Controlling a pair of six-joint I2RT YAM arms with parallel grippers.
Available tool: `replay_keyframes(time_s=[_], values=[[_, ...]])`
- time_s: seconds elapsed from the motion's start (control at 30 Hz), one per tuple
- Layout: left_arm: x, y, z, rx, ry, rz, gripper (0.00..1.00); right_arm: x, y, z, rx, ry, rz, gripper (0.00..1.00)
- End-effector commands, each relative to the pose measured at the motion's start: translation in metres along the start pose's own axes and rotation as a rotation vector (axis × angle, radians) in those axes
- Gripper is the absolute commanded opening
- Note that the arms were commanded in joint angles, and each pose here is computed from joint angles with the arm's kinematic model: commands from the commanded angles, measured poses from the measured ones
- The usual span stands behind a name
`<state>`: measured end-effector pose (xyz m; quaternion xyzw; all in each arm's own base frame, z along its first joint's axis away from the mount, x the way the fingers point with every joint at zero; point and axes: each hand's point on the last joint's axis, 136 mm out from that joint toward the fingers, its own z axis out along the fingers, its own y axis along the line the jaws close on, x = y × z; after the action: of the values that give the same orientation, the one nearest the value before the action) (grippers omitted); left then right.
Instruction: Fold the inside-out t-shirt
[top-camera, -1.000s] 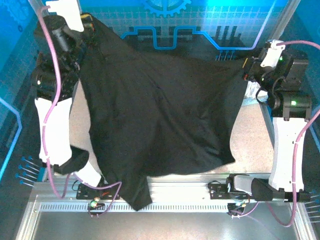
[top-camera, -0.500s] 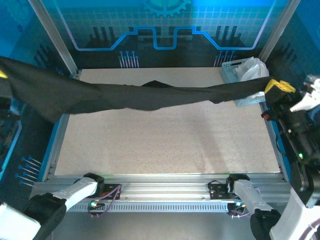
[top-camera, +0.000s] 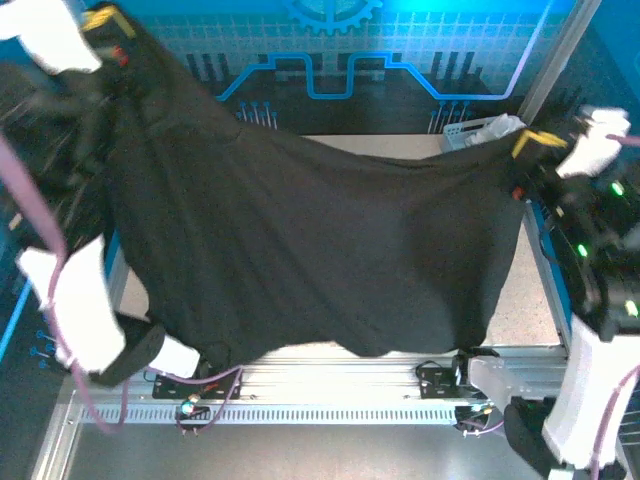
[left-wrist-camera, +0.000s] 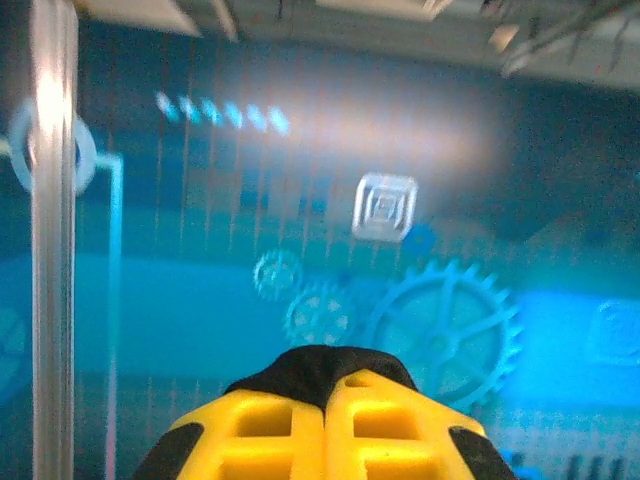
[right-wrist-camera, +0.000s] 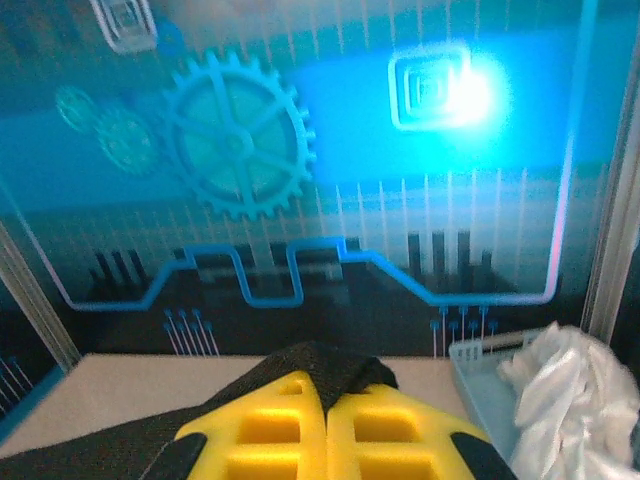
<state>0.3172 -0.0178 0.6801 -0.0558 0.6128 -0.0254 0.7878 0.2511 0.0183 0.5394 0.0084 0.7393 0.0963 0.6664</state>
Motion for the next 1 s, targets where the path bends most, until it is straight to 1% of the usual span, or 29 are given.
replay_keyframes(time_s=[0.0, 0.13, 0.27, 0.3, 0.33, 0.37, 0.4, 0.43, 0.47, 0.5, 0.57, 0.6, 0.63, 0.7, 0.73, 0.77, 0.8, 0.83, 0.9, 0.97], values=[[0.065, 0.013, 0.077, -0.051, 0.102, 0.013, 0.00, 0.025, -0.019, 0.086, 0.058, 0.060, -0.038, 0.00], [0.167, 0.017, 0.165, -0.050, 0.228, 0.024, 0.00, 0.076, -0.032, 0.194, 0.093, 0.164, -0.052, 0.00], [0.276, 0.025, 0.245, -0.041, 0.292, 0.016, 0.00, 0.149, -0.059, 0.321, 0.163, 0.281, -0.044, 0.00], [0.306, 0.028, 0.263, -0.039, 0.296, 0.008, 0.09, 0.167, -0.065, 0.353, 0.175, 0.304, -0.050, 0.00], [0.332, 0.030, 0.276, -0.039, 0.298, -0.002, 0.20, 0.177, -0.069, 0.377, 0.183, 0.313, -0.047, 0.03], [0.358, 0.031, 0.288, -0.027, 0.298, -0.012, 0.27, 0.198, -0.074, 0.404, 0.190, 0.344, -0.044, 0.12], [0.382, 0.032, 0.297, -0.030, 0.297, -0.034, 0.36, 0.219, -0.080, 0.426, 0.208, 0.376, -0.054, 0.21], [0.396, 0.034, 0.301, -0.037, 0.299, -0.056, 0.51, 0.233, -0.084, 0.438, 0.220, 0.404, -0.048, 0.28], [0.408, 0.034, 0.303, -0.042, 0.305, -0.083, 0.60, 0.245, -0.087, 0.447, 0.228, 0.427, -0.045, 0.36], [0.413, 0.033, 0.303, -0.041, 0.317, -0.106, 0.66, 0.256, -0.089, 0.453, 0.225, 0.441, -0.052, 0.40], [0.415, 0.030, 0.296, -0.038, 0.367, -0.158, 0.74, 0.263, -0.086, 0.448, 0.221, 0.473, -0.057, 0.43], [0.411, 0.029, 0.289, -0.039, 0.403, -0.185, 0.81, 0.266, -0.083, 0.440, 0.209, 0.510, -0.062, 0.46], [0.409, 0.027, 0.280, -0.043, 0.438, -0.216, 0.82, 0.272, -0.078, 0.430, 0.204, 0.560, -0.066, 0.47], [0.403, 0.022, 0.254, -0.045, 0.504, -0.301, 0.82, 0.292, -0.066, 0.402, 0.207, 0.719, -0.116, 0.49], [0.405, 0.020, 0.238, -0.051, 0.531, -0.344, 0.82, 0.307, -0.062, 0.388, 0.218, 0.799, -0.142, 0.49], [0.401, 0.015, 0.219, -0.034, 0.533, -0.396, 0.82, 0.321, -0.059, 0.371, 0.230, 0.874, -0.174, 0.49], [0.405, 0.011, 0.195, -0.032, 0.549, -0.442, 0.82, 0.336, -0.055, 0.352, 0.231, 0.924, -0.197, 0.50], [0.410, 0.008, 0.173, -0.033, 0.573, -0.480, 0.82, 0.342, -0.054, 0.332, 0.236, 0.932, -0.198, 0.50], [0.418, -0.005, 0.121, -0.022, 0.627, -0.552, 0.82, 0.350, -0.055, 0.282, 0.196, 0.909, -0.111, 0.54], [0.436, -0.022, 0.074, 0.006, 0.684, -0.578, 0.82, 0.366, -0.071, 0.237, 0.199, 0.960, -0.002, 0.58]])
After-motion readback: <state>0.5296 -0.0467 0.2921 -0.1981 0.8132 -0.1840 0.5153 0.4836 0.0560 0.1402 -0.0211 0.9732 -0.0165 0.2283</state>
